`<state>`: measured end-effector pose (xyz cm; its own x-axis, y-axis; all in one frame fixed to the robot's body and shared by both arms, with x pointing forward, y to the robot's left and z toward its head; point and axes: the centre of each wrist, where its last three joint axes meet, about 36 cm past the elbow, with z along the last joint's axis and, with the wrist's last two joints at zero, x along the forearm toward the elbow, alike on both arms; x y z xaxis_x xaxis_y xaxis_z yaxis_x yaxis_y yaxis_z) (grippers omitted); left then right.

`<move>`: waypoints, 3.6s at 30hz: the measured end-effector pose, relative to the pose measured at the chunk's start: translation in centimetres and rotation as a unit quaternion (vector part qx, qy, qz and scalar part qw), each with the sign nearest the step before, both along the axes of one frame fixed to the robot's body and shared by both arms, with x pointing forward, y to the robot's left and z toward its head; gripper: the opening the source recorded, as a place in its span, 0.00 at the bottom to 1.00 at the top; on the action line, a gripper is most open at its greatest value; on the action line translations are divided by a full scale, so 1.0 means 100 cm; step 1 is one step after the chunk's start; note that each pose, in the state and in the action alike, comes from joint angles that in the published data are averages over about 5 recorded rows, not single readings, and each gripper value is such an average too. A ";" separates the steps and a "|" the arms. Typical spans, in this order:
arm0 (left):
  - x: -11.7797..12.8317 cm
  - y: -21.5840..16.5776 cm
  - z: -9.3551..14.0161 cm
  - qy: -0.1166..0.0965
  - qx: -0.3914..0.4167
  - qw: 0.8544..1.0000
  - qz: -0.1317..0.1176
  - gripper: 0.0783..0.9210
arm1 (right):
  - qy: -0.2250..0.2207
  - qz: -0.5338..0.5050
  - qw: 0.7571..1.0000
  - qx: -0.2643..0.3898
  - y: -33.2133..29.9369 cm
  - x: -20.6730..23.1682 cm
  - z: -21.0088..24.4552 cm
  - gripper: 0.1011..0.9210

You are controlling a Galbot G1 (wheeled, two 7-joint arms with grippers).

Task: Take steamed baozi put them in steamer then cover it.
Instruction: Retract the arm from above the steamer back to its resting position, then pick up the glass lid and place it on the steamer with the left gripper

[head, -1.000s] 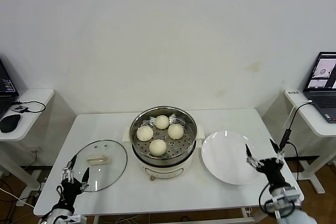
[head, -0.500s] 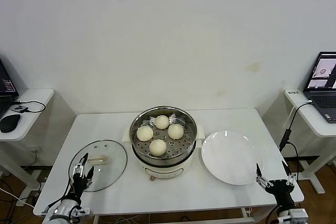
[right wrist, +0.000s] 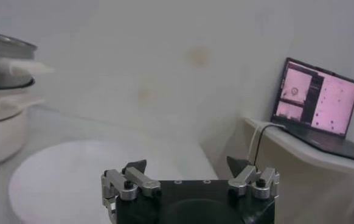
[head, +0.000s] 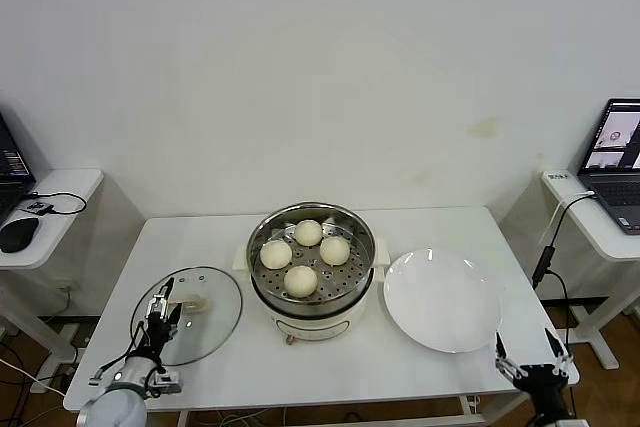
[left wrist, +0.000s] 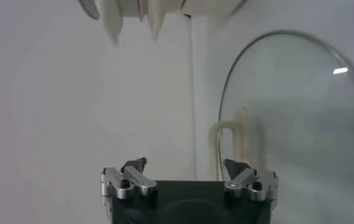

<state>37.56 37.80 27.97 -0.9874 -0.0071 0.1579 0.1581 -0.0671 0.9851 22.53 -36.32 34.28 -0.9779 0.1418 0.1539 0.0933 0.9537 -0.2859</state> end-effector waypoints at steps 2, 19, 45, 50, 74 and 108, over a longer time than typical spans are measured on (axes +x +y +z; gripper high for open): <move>0.005 0.000 -0.002 0.001 0.001 1.000 0.001 0.88 | 0.002 -0.001 1.000 -0.001 0.000 -0.002 -0.001 0.88; 0.029 0.006 -0.010 0.007 0.005 1.000 0.003 0.54 | 0.015 0.000 1.000 0.002 0.005 -0.006 -0.012 0.88; 0.006 0.028 0.046 -0.068 -0.013 0.997 0.035 0.07 | 0.015 0.020 1.000 0.000 0.010 -0.003 -0.010 0.88; -0.001 0.029 0.084 -0.084 -0.018 0.995 0.047 0.07 | 0.017 0.027 0.999 -0.001 0.014 -0.002 -0.012 0.88; 0.028 -0.121 0.172 -0.081 -0.092 0.992 -0.017 0.07 | 0.023 0.064 0.997 -0.034 0.059 0.006 -0.042 0.88; 0.076 -0.289 0.168 -0.045 -0.051 0.997 -0.030 0.07 | 0.027 0.087 0.994 -0.055 0.072 0.003 -0.061 0.88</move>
